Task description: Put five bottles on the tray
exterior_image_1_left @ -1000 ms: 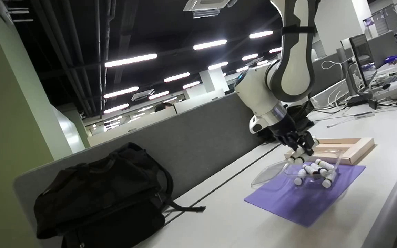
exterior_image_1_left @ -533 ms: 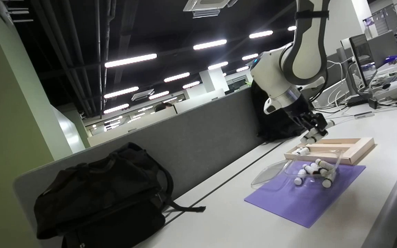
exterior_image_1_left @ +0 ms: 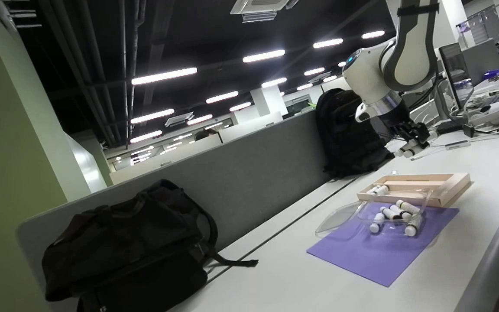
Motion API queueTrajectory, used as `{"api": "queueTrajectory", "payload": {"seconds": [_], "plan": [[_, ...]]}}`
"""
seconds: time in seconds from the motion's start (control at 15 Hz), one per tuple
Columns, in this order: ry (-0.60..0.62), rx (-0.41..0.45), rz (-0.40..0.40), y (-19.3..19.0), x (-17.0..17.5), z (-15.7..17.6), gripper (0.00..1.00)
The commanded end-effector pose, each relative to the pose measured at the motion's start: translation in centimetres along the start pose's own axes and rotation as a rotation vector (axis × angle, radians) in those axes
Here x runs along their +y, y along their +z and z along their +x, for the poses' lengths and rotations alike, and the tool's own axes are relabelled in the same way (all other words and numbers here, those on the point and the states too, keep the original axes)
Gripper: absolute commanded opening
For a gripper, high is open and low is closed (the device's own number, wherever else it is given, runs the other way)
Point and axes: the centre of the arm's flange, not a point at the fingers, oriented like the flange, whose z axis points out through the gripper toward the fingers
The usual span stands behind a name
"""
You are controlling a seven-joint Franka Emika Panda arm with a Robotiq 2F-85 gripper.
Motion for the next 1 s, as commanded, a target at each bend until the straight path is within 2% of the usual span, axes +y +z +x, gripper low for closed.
{"api": "queueTrajectory", "payload": {"seconds": [0.0, 0.13, 0.2, 0.8, 0.87, 0.93], "plan": [[0.062, -0.002, -0.049, 0.7, 2.6, -2.5, 0.26], [0.094, 0.004, -0.028, 0.8, 4.0, -3.1, 0.26], [0.062, 0.006, -0.023, 0.6, 2.4, -2.9, 0.51], [0.076, 0.004, -0.020, 1.0, 3.1, -3.1, 0.51], [0.076, 0.004, -0.020, 1.0, 3.1, -3.1, 0.26], [0.079, 0.011, -0.029, 1.5, 3.9, -2.4, 0.26]]}}
